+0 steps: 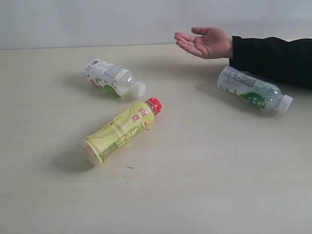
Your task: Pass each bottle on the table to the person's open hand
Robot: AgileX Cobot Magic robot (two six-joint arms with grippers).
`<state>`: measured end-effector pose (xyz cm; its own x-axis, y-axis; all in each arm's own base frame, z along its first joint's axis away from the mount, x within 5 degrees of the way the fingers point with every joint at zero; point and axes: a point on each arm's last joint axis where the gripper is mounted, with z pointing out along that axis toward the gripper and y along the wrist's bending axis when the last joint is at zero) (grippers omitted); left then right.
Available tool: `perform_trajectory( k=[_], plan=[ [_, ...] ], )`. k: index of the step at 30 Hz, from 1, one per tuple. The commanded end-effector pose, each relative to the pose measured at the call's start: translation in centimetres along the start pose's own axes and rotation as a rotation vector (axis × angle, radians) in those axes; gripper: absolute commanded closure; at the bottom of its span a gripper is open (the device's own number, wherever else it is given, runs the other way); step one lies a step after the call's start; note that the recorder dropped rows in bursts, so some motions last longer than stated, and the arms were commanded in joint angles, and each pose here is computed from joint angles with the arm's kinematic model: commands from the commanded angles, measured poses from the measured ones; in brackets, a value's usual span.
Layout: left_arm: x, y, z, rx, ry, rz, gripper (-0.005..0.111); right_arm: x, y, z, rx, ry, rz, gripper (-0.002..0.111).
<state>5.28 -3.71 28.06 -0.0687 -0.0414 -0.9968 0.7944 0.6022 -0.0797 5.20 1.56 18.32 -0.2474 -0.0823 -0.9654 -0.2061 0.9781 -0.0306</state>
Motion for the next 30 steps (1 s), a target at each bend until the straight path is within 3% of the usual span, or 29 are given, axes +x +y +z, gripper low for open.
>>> perform_trajectory(
  k=[1, 19, 30],
  plan=[
    [0.1, 0.1, -0.1, 0.000, -0.004, -0.003, 0.105, 0.1, -0.1, 0.0, 0.010, -0.008, -0.005, 0.108],
    [0.0, 0.1, -0.1, 0.001, -0.005, -0.004, 0.105, -0.3, -0.3, 0.0, 0.032, -0.044, -0.026, 0.108],
    [0.0, 0.1, -0.1, 0.001, -0.005, -0.004, 0.105, -3.4, -2.0, -0.9, 0.133, -0.448, 0.453, 0.108]
  ],
)
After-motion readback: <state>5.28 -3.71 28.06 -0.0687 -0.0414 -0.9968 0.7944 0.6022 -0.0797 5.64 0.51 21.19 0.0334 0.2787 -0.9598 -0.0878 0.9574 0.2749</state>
